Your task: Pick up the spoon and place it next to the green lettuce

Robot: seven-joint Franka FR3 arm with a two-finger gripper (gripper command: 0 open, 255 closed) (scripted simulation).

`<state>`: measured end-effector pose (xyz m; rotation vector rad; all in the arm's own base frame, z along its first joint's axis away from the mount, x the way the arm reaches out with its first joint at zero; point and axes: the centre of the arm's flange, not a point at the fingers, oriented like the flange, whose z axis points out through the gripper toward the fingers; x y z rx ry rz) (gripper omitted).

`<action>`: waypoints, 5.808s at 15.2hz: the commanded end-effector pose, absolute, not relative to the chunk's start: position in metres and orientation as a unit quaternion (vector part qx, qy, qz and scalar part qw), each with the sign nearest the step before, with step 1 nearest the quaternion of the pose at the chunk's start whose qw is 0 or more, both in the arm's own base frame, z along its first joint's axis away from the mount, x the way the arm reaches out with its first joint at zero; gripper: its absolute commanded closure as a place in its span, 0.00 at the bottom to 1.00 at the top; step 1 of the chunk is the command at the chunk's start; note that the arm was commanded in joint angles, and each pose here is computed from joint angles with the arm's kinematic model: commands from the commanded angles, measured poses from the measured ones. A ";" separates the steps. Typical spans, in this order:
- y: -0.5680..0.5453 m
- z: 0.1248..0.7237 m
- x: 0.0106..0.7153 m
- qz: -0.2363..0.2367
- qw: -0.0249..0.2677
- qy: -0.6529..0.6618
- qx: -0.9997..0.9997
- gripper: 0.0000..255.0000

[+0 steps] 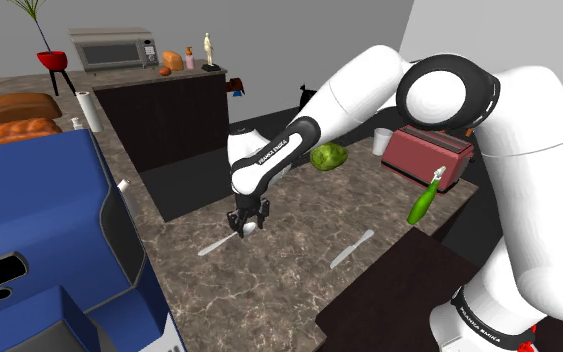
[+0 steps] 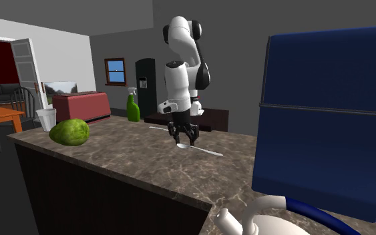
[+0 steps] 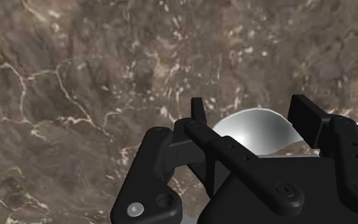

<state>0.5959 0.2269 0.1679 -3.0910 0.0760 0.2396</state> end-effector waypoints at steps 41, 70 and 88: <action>0.122 0.346 0.603 0.077 0.020 0.025 -0.996 1.00; -0.129 0.294 0.622 0.077 0.020 0.025 -0.996 1.00; -0.129 0.199 0.622 0.077 0.020 0.025 -0.996 1.00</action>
